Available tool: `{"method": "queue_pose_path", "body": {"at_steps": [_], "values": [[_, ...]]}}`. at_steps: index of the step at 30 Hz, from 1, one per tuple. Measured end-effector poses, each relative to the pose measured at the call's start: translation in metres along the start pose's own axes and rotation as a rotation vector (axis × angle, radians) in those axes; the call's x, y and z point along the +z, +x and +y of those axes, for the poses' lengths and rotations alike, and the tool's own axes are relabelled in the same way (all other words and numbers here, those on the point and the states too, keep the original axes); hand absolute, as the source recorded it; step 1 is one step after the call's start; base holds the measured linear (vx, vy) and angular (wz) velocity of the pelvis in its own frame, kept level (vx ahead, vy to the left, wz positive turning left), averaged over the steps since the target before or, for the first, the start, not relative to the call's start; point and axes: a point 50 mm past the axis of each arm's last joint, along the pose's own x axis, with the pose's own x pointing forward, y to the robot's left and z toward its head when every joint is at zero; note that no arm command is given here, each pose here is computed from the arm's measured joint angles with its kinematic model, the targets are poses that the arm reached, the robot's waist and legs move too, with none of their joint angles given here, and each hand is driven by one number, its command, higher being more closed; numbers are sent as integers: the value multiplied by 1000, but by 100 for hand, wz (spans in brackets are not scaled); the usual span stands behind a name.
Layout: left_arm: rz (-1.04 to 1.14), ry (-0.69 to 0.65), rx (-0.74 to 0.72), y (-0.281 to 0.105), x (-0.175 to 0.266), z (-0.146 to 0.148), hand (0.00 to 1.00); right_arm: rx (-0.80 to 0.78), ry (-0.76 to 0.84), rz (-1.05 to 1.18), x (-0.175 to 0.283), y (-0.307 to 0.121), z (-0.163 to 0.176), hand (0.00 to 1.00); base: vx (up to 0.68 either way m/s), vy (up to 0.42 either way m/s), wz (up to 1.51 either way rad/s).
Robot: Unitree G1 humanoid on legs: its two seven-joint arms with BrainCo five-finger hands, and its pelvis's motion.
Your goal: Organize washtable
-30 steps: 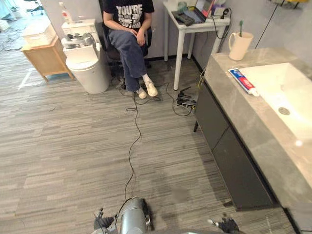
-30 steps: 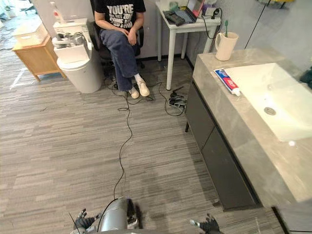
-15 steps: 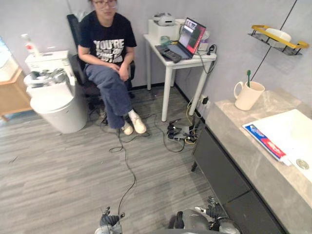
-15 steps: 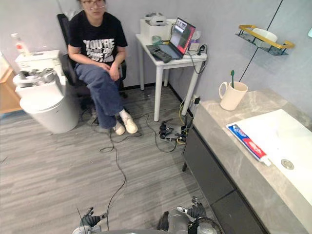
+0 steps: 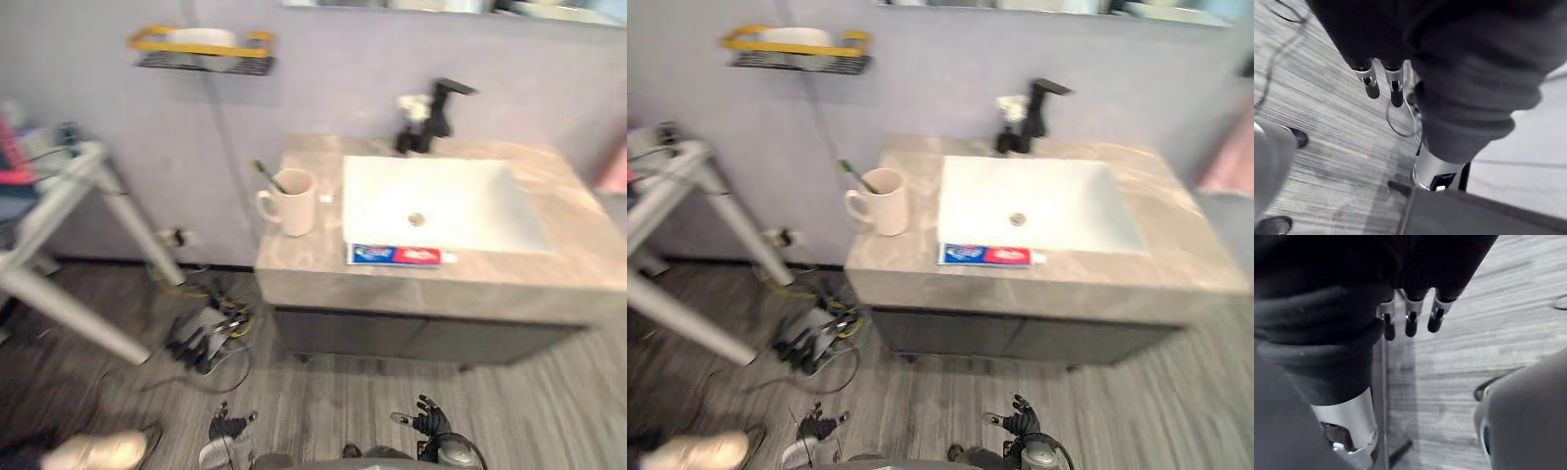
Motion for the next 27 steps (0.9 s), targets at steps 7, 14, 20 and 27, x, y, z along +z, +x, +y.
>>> {"method": "queue_pose_path", "body": {"at_steps": [7, 14, 20, 27], "values": [[74, -54, 33, -7, -24, 10, 0, -101, 180, 90, -29, -8, -28, 0, -19, -36, -34], [175, -113, 57, -17, -55, 19, 0, -188, 280, 188, -54, -15, -53, 0, 44, -61, 0], [183, -49, 98, -15, -54, 46, 0, -143, 196, 281, -73, -21, -55, 0, 1, -2, 3], [192, -32, 73, -15, -56, 46, 0, -147, 242, 283, -77, -23, -52, 0, -10, -29, 22]]}}
